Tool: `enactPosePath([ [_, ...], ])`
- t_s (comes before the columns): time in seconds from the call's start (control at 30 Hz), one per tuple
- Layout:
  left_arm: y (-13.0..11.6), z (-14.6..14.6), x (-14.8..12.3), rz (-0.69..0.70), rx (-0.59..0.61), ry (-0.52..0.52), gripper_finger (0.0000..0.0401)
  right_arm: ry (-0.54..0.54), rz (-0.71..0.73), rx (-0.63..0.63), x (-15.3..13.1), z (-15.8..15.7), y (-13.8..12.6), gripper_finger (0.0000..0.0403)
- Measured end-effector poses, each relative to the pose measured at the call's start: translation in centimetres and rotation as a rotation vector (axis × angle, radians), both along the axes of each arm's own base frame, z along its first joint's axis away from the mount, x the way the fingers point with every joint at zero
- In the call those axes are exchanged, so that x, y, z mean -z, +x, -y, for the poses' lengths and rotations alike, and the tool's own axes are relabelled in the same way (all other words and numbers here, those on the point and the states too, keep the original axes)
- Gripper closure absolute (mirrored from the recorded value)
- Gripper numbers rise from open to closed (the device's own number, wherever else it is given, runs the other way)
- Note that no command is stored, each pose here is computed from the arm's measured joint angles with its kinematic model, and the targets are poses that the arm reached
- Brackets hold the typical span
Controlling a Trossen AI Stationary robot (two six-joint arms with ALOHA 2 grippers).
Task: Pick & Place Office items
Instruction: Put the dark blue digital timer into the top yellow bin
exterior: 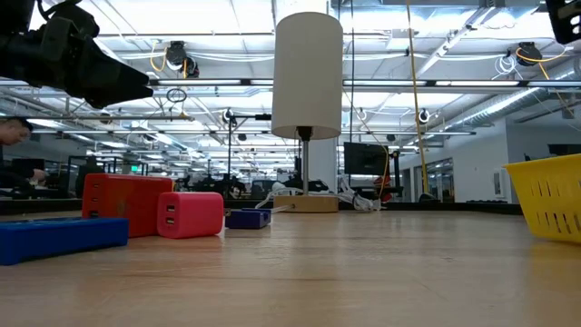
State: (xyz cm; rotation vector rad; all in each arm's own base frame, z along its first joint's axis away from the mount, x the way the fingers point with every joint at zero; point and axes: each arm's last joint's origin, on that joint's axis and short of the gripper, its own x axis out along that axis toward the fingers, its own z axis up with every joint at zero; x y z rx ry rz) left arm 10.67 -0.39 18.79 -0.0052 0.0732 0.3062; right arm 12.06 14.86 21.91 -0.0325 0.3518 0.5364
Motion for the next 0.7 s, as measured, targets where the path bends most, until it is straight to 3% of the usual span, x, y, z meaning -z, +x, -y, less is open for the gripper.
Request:
enactPosePath([
  [0.13, 0.0, 0.0, 0.0, 0.0, 0.0, 0.0, 0.0132, -0.036, 0.047, 0.041, 1.7, 0.9, 0.2, 0.0242],
  [0.37, 0.0, 0.0, 0.0, 0.0, 0.0, 0.0, 0.0132, 0.069, 0.18, 0.093, 3.3, 4.4, 0.0, 0.0244],
  [0.7, 0.0, 0.0, 0.0, 0.001, 0.0, 0.0, 0.0132, 0.085, 0.417, 0.451, 2.6, 9.4, -1.0, 0.0239],
])
